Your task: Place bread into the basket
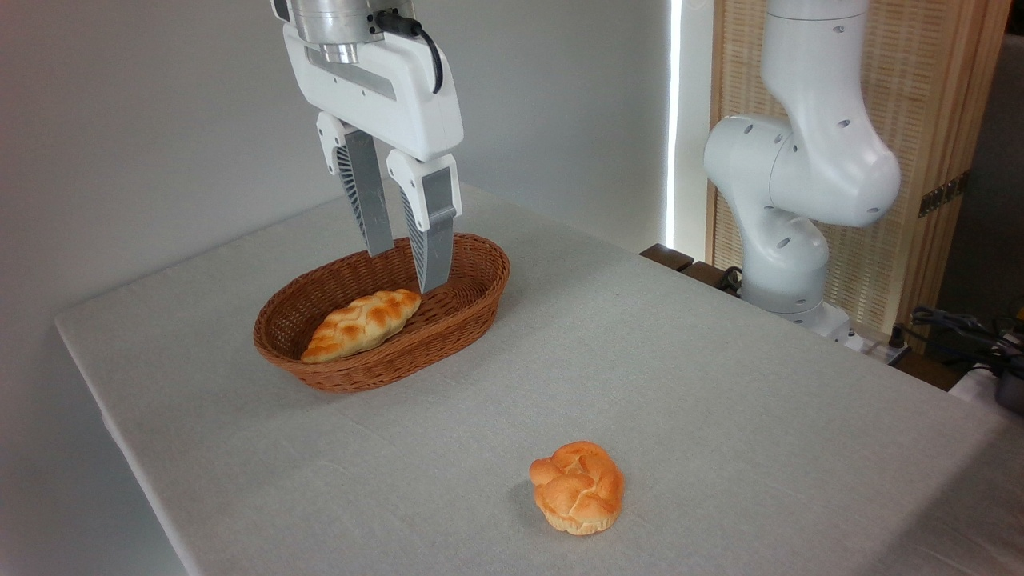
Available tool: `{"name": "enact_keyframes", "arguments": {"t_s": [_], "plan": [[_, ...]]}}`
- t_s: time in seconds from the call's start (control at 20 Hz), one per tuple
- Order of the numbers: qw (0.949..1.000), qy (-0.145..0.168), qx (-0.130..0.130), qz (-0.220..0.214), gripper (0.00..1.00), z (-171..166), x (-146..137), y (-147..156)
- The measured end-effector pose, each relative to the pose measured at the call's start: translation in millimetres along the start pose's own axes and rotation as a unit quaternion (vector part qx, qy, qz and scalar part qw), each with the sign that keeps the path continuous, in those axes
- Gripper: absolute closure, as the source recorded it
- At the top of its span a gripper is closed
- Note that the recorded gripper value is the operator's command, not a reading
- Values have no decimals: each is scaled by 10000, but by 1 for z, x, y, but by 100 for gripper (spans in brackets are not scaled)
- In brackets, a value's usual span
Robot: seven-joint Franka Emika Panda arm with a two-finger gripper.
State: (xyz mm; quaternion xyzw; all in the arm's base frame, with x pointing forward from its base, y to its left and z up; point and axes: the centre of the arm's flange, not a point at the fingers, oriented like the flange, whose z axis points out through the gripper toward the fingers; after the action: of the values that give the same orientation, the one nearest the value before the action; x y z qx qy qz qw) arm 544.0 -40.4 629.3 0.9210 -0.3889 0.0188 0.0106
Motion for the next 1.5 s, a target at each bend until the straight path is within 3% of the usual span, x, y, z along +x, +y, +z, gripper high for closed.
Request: {"name": "enact_keyframes", "arguments": {"t_s": [0.55,1.5], "plan": [[9998,-191,-14,88,0,4,2,7],[9998,-199,-11,60,0,4,0,4]]}}
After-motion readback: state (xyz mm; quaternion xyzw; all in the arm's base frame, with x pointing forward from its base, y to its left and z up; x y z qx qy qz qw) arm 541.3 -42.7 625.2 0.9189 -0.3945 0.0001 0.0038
